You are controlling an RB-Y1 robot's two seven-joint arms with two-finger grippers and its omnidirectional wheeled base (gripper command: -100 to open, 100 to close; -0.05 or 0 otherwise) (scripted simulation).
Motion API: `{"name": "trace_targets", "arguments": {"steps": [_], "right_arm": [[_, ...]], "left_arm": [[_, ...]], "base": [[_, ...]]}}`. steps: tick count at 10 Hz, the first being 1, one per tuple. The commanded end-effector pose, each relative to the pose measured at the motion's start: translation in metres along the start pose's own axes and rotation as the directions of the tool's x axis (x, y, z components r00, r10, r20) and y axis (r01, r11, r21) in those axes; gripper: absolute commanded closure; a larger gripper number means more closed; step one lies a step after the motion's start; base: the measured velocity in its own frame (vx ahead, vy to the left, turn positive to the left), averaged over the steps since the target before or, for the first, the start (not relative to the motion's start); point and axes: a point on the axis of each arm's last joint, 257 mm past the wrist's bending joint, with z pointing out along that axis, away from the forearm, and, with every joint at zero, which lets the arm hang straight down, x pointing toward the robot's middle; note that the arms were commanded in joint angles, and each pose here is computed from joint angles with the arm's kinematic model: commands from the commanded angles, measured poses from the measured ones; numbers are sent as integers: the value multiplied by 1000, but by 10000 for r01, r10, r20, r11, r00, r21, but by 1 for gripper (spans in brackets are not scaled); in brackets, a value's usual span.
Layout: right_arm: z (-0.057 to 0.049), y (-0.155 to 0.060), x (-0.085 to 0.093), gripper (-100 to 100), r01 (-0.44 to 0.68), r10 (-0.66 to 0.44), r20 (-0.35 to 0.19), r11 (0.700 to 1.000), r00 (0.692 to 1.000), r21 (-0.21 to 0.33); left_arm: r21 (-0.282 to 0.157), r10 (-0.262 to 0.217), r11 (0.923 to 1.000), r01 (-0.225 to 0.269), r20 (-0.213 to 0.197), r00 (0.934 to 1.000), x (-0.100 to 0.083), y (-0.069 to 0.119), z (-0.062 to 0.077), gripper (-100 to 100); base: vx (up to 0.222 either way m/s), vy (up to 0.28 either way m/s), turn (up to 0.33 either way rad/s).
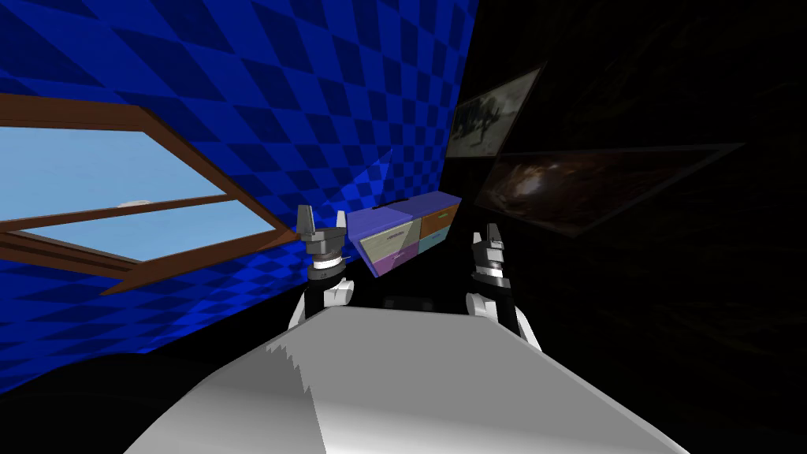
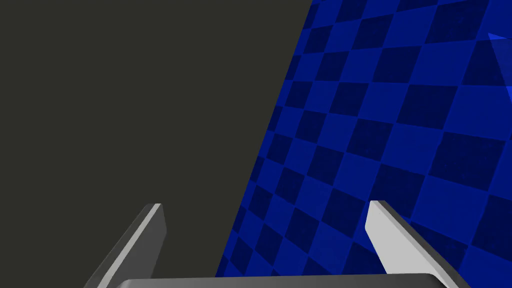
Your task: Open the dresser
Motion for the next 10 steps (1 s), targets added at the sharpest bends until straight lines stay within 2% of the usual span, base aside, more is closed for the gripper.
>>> {"name": "trace_targets", "arguments": {"steps": [1, 9, 10], "right_arm": [[0, 0, 0, 0, 0, 0, 0, 10000, 10000, 0], [0, 0, 0, 0, 0, 0, 0, 10000, 10000, -5], [1, -1, 4, -100, -141, 140, -282, 9999, 9995, -30]], "left_arm": [[0, 0, 10000, 0, 0, 10000, 0, 0, 0, 0], [4, 0, 10000, 0, 0, 10000, 0, 0, 0, 0], [4, 0, 10000, 0, 0, 10000, 0, 0, 0, 0]], "base": [[0, 0, 0], [0, 0, 0], [9, 4, 35]]}}
